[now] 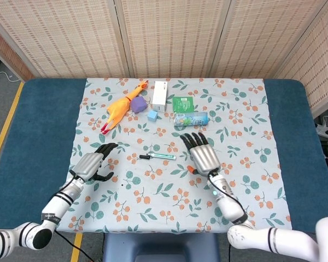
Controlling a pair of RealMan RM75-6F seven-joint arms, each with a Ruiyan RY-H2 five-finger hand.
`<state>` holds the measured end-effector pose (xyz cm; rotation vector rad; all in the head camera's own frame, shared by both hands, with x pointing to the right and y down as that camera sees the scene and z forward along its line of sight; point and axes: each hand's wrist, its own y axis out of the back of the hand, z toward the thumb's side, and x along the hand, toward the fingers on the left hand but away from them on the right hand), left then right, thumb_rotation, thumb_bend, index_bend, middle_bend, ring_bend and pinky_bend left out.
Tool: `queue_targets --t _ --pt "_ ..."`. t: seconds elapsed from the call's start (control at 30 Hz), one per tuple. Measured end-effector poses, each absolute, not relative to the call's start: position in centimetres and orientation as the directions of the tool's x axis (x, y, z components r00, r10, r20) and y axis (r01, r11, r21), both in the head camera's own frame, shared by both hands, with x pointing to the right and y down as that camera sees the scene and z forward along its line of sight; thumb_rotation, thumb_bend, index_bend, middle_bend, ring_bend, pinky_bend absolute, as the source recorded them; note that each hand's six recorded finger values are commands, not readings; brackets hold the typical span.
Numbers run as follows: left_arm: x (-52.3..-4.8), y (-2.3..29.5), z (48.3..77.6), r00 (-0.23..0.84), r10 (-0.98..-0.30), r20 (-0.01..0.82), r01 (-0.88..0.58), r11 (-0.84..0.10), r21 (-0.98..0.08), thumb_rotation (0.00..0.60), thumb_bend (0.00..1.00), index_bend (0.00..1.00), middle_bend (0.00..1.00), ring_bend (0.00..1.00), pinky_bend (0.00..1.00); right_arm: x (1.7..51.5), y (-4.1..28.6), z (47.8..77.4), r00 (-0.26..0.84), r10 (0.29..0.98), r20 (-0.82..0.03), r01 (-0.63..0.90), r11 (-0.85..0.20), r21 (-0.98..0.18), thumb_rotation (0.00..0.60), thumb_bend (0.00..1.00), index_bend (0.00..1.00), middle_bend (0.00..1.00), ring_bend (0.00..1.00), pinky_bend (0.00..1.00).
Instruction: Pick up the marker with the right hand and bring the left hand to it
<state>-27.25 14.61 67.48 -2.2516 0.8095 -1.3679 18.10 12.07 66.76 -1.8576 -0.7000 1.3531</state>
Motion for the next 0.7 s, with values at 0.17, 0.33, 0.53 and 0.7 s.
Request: queue_targets --t 0.17,0.33,0.53,0.7 --pt "-30.3 16.1 65.0 0.354 -0.69 0.631 -0.27 -0.722 -0.637 0.6 0.35 0.0 0.0 0.0 0.26 25.6 12.9 62.6 0.158 0.818 -0.553 -0.079 -0.548 -0.833 0.6 0.11 0.0 0.0 0.0 0.0" --pt "-35.2 18.3 62.1 0.285 -0.792 0.54 -0.27 -0.607 -0.748 0.6 0.35 0.0 0.0 0.0 0.09 33.8 16.9 59.5 -0.047 0.865 -0.5 -0.16 -0.501 -0.851 0.6 0.11 0.0 0.0 0.0 0.0" --pt "-43.2 23.2 58.9 0.117 -0.9 0.421 -0.157 -0.435 -0.887 0.6 0.36 0.0 0.0 0.0 0.03 39.8 21.4 56.5 -0.156 0.894 -0.419 -0.13 -0.439 -0.889 0.6 0.11 0.0 0.0 0.0 0.0" --pt "-45.6 24.2 58.6 0.091 -0.932 0.351 -0.017 -0.354 -0.935 0.6 0.37 0.0 0.0 0.0 0.03 42.1 22.8 55.5 -0.172 0.895 -0.413 -0.128 -0.436 -0.891 0.6 0.11 0.0 0.0 0.0 0.0"
